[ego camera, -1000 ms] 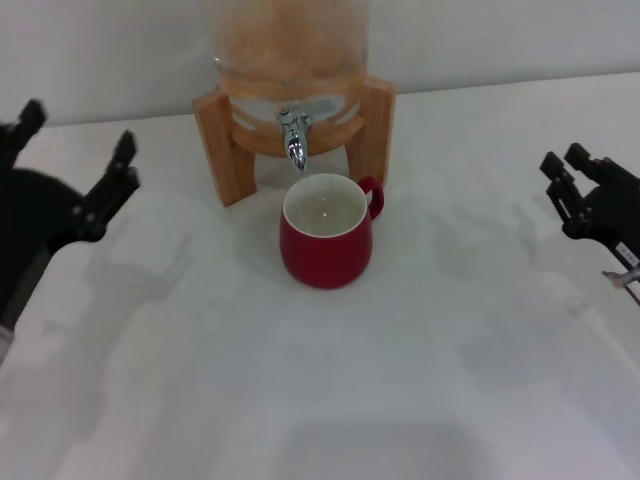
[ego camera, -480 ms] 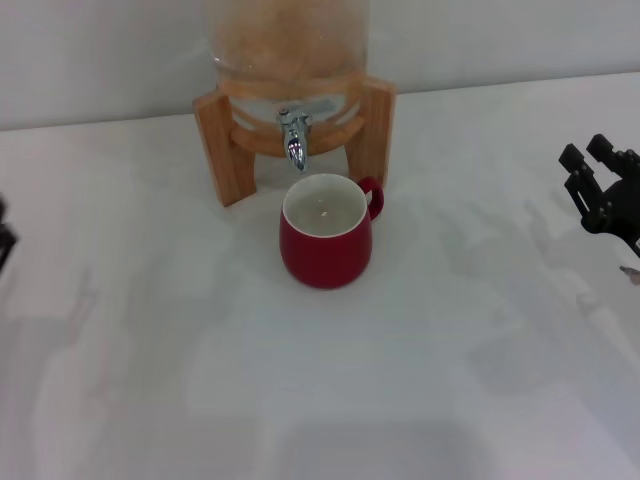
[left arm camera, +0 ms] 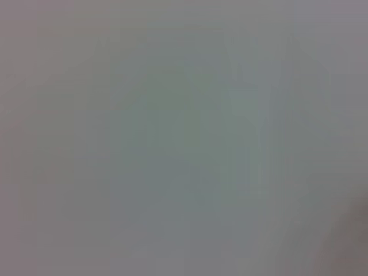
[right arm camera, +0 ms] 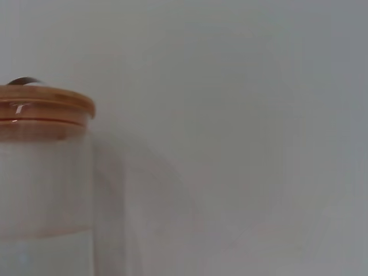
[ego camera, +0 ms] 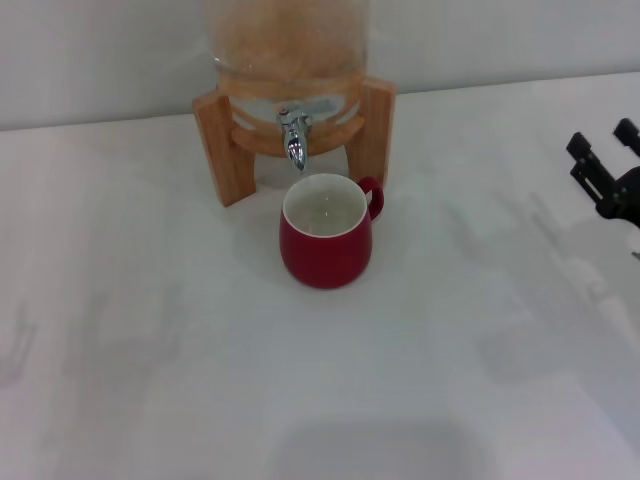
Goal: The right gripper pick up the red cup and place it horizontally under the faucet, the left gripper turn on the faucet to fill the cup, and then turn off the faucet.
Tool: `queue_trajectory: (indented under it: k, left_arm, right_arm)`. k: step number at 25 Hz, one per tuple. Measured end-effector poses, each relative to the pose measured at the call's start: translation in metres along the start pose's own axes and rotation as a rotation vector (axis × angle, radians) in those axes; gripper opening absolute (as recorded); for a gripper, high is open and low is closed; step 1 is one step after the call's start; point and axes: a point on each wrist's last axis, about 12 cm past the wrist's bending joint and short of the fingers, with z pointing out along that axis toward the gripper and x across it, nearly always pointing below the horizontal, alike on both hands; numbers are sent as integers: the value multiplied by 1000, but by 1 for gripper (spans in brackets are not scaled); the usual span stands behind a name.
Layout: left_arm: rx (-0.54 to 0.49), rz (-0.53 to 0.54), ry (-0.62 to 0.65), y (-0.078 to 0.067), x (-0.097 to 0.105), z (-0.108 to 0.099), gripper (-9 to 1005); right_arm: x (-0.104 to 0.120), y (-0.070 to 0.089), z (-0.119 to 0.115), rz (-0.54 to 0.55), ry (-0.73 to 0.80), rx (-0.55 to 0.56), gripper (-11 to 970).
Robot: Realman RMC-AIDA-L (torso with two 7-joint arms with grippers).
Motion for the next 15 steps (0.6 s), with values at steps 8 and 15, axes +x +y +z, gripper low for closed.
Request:
queue_trajectory:
  k: [8, 15]
  left_arm:
    - [-34, -11, -12, 6, -2, -7, 881]
    - [-78, -27, -45, 18, -4, -5, 880]
  right_arm:
    - [-3, -4, 0, 12, -32, 46, 728]
    - [-5, -5, 0, 35, -49, 53, 845]
